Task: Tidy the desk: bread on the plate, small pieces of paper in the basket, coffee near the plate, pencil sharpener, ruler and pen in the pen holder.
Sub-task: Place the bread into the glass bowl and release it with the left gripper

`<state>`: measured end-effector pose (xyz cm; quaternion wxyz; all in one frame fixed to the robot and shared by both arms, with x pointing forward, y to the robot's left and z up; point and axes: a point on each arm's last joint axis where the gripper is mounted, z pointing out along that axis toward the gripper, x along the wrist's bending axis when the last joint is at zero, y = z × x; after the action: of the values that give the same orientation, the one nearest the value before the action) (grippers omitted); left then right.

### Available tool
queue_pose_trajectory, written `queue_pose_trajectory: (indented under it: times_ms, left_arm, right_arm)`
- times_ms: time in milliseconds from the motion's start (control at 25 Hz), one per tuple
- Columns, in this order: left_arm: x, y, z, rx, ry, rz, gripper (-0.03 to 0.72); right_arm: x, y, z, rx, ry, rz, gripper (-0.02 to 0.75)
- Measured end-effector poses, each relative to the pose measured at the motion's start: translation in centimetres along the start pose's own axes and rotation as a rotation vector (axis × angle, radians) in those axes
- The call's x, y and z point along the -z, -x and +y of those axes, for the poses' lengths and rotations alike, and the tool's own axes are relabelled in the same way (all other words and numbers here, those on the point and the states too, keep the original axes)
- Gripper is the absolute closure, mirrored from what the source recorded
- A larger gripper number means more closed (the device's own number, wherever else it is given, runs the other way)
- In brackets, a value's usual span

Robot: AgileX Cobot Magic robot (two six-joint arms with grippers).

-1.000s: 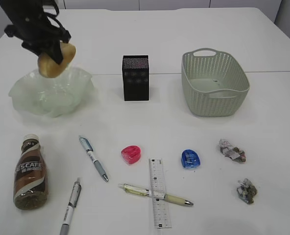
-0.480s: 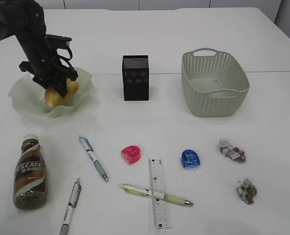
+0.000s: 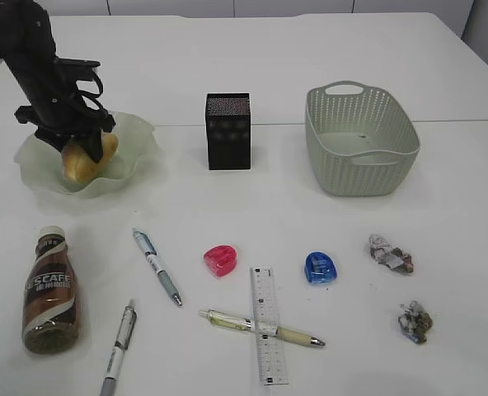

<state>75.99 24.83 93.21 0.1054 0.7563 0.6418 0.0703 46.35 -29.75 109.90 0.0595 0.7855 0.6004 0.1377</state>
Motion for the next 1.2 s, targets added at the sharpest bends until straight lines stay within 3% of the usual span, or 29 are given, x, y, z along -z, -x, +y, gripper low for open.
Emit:
queue_pose_trajectory:
  times_ms: [200,280,640,1000,1200]
  left_arm:
    - [0.0,0.3,0.1,0.013,0.011,-0.03,0.076]
    - [0.0,0.3,0.1,0.014,0.012,-0.032,0.039]
    - [2.3,0.4,0.0,0.008,0.001,-0.029,0.08]
    - [13.8,0.8,0.2,0.008,0.206,-0.004,0.115]
    - [20.2,1.3,-0.8,0.016,0.322,-0.015,0.126]
  right_arm:
    - [0.0,0.0,0.0,0.0,0.001,0.0,0.249]
    - [0.0,0.0,0.0,0.0,0.001,0.0,0.249]
    - [0.0,-0.1,0.0,-0.002,0.005,0.006,0.249]
    - [-0.3,-0.6,0.7,0.176,0.048,0.054,0.249]
    - [-2.4,-1.3,1.7,0.252,-0.007,0.114,0.249]
